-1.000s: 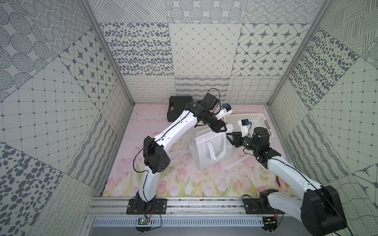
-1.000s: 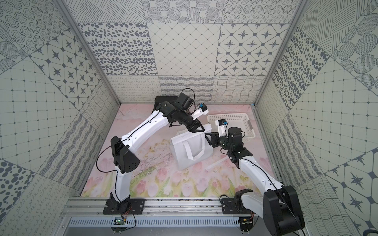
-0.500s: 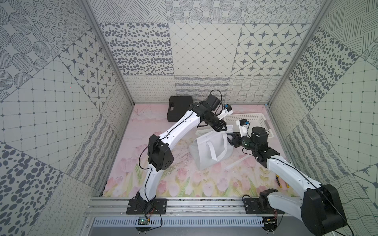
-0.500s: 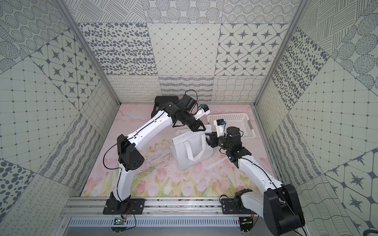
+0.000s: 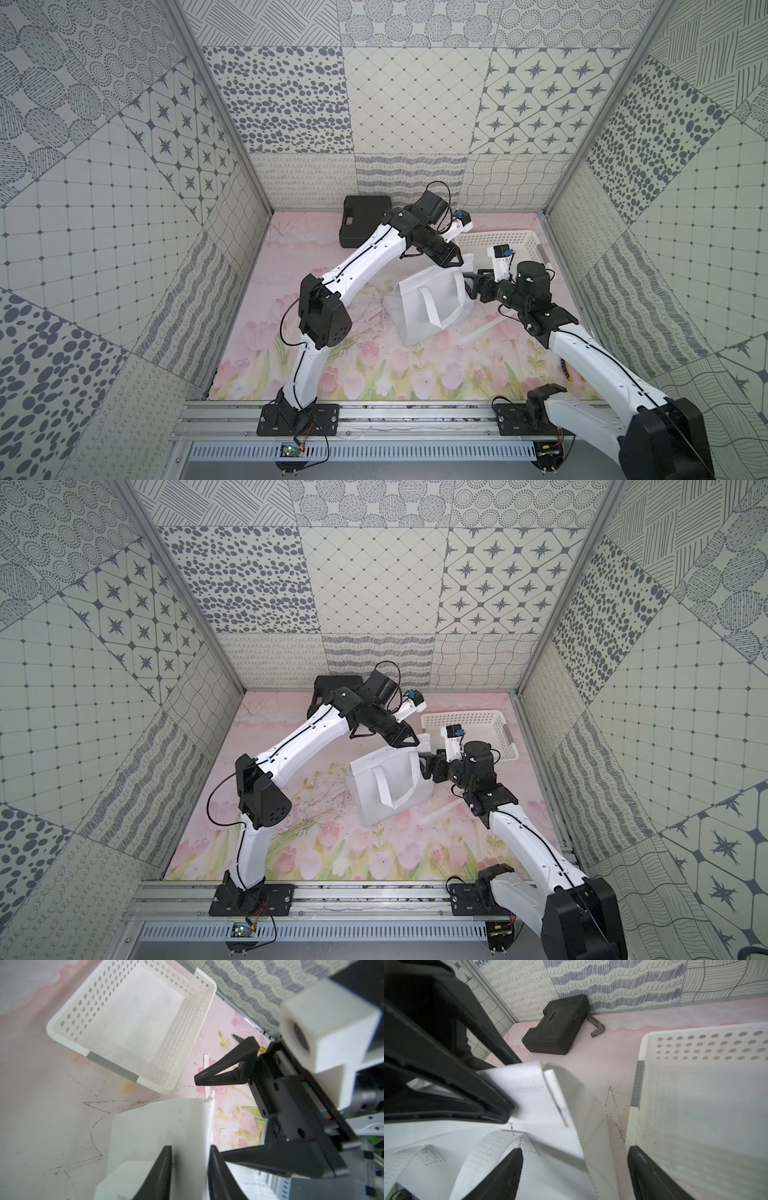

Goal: Place the ice pack in the delivery bag
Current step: Seal the delivery bag at the center of the board, then pick up the delivery bag from the center of the board.

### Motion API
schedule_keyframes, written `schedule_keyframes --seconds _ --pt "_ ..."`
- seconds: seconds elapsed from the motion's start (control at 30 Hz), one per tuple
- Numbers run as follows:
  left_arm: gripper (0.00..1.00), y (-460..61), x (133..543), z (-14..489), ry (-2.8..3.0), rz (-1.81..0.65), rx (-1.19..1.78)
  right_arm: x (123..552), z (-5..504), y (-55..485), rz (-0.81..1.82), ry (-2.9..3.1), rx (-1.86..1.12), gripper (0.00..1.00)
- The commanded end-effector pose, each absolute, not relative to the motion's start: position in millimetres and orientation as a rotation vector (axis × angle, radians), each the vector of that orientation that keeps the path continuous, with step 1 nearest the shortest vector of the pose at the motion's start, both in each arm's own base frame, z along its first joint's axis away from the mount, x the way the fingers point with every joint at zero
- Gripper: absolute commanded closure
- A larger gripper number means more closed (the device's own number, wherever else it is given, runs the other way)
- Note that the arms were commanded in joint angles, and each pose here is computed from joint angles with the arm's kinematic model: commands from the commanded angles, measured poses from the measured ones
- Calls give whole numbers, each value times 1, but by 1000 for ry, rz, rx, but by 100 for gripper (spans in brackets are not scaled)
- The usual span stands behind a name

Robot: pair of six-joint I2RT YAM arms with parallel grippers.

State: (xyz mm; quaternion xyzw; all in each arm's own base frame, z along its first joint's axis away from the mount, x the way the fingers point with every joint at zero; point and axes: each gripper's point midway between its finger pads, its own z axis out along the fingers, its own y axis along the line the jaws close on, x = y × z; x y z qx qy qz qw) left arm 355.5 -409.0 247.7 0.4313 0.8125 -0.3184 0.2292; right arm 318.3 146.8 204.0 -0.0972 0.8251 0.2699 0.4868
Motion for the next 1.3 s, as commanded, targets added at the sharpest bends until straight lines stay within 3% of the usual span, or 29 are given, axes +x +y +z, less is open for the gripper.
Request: schedule_keyframes --seconds 0.0,0.07,0.37,0.4,0.5,0.57,1.03,1.27 --pt "57 -398 349 272 2206 -858 1169 318 207 127 534 1986 -191 12" --pt "51 -388 344 273 2223 -835 1170 318 209 124 518 1979 -192 11" --pt "56 -345 314 240 2391 -720 1190 327 218 119 480 1957 -163 9" --pt "60 -343 313 237 2399 -715 1187 327 218 119 480 1957 -163 9" --pt "92 -340 312 232 2414 -711 1182 326 220 119 483 1952 -160 8" --pt "100 -340 314 234 2417 -705 1168 326 220 118 482 1952 -156 7" --pt "100 -315 320 251 2401 -622 1090 318 237 106 439 1912 -103 3" --pt "100 -248 347 280 2432 -433 813 321 252 106 442 1883 -100 1"
